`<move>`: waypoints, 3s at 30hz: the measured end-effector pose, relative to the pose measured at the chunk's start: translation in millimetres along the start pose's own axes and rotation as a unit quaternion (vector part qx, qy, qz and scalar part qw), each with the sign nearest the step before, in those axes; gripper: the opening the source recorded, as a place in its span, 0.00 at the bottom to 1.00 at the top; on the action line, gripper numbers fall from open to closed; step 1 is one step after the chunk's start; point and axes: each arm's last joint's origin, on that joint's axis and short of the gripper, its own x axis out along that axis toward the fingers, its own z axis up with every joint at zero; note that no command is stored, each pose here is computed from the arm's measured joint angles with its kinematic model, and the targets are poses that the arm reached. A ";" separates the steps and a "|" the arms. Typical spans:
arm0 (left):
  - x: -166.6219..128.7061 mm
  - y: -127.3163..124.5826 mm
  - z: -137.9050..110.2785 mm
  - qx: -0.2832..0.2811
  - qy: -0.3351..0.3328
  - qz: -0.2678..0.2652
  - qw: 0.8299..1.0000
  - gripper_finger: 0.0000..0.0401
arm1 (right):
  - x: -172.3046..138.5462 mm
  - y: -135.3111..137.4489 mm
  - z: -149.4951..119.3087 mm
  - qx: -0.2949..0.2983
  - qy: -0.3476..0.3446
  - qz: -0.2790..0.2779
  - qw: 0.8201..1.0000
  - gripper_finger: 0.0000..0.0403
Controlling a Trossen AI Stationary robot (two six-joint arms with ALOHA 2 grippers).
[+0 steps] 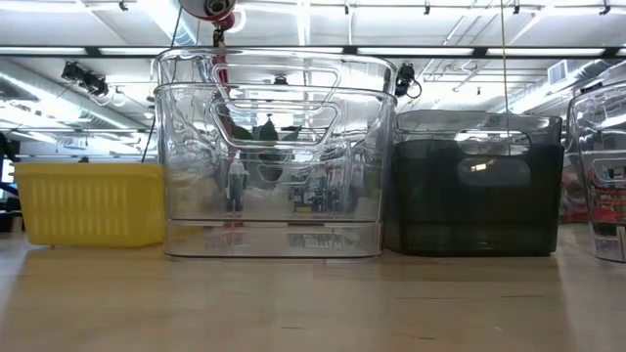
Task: Stack baskets by color
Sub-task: Stack the black bin on the middle right black bin
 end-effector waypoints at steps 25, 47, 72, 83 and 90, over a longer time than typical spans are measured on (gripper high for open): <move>63.4 9.5 21.2 0.024 0.035 0.074 0.996 0.03 | -23.5 5.9 -4.8 -0.027 -0.014 0.028 0.999 0.33; -142.7 1.3 147.5 0.156 -0.390 0.019 0.907 0.02 | -97.2 -4.3 -22.5 0.027 -0.059 0.094 0.993 0.28; -35.1 55.2 326.2 0.126 -0.411 0.050 0.901 0.02 | -151.0 -36.2 -32.7 0.134 -0.085 0.171 0.973 0.12; -24.1 81.4 350.4 0.098 -0.389 0.028 0.915 0.03 | -150.9 -35.8 -32.5 0.139 -0.084 0.171 0.972 0.05; -5.3 84.3 357.7 0.086 -0.368 0.009 0.926 0.13 | -150.9 -35.5 -32.6 0.140 -0.082 0.173 0.971 0.02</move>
